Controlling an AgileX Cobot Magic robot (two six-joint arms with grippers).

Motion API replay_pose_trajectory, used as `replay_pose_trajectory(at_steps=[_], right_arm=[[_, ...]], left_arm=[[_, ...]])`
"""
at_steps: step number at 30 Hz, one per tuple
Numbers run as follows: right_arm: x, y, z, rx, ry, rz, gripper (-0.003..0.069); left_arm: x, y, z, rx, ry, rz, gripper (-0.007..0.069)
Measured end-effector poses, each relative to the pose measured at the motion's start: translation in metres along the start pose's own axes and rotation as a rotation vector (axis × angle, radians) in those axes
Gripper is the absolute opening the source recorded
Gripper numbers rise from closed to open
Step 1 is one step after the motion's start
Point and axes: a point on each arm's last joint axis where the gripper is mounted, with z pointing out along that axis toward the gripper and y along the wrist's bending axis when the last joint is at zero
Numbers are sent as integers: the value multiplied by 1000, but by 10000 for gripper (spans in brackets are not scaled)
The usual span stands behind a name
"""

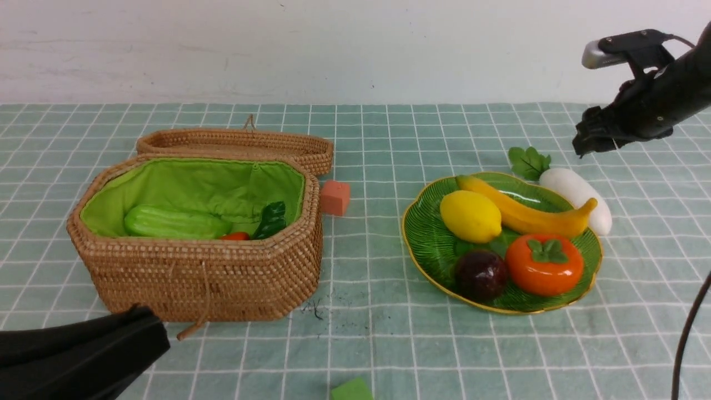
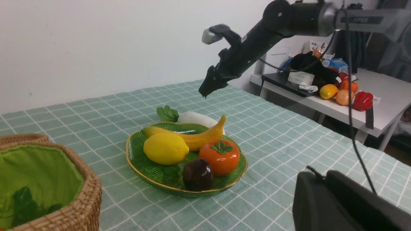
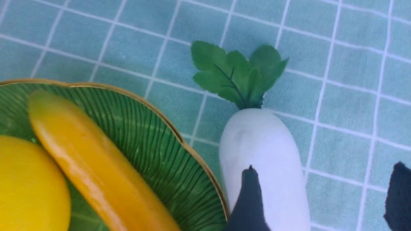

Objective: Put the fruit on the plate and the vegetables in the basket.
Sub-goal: Take a daikon with your right arm and place it on the basket on the left.

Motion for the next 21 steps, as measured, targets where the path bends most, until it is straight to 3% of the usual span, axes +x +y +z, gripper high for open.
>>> replay_pose_trajectory(at_steps=[10, 21], right_arm=[[1, -7, 64, -74, 98, 109, 539], [11, -12, 89, -40, 104, 100, 540]], left_arm=[[-6, -1, 0, 8, -62, 0, 48], [-6, -1, 0, 8, -62, 1, 50]])
